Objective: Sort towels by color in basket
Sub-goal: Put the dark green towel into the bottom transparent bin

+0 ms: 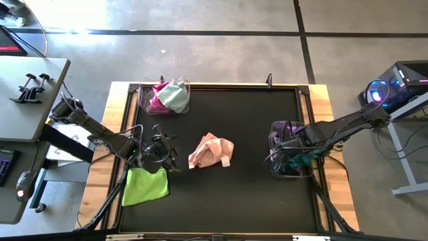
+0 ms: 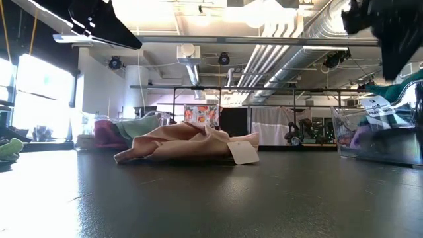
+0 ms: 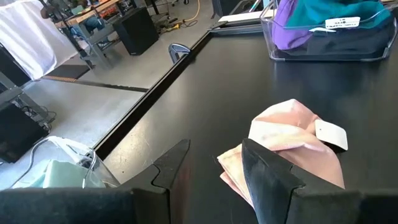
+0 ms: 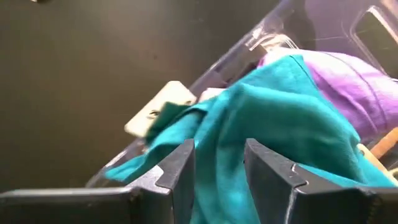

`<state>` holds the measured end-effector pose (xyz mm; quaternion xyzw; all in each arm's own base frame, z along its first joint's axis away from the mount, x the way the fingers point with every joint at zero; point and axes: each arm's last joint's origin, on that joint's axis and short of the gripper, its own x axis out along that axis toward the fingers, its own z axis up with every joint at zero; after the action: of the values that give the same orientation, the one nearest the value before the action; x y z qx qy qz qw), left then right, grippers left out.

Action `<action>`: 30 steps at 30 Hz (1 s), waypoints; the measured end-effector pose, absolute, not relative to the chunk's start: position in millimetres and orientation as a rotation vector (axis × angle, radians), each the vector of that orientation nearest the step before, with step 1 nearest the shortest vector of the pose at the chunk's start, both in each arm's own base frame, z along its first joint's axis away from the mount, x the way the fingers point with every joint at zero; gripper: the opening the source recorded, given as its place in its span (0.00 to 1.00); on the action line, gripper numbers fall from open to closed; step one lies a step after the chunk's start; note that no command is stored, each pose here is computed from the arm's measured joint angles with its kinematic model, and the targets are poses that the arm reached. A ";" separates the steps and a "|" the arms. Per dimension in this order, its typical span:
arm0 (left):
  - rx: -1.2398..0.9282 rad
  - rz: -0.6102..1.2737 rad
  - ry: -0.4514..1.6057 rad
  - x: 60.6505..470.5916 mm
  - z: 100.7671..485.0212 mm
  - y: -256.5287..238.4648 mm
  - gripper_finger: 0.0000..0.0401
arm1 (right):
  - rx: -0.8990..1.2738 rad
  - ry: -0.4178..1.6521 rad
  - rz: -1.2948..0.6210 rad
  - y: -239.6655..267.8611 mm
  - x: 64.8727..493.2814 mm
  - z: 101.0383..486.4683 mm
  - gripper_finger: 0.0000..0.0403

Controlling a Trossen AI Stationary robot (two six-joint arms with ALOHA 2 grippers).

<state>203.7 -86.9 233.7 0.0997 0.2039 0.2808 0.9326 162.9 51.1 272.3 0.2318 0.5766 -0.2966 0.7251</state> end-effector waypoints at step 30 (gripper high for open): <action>0.211 0.573 0.419 203.6 233.7 -87.0 0.33 | 0.231 1.680 -0.743 52.2 189.7 177.8 0.32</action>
<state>203.6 -87.0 233.7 0.1029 0.2047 0.2799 0.9323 189.7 52.2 177.8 0.0995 0.7250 -0.3205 0.6014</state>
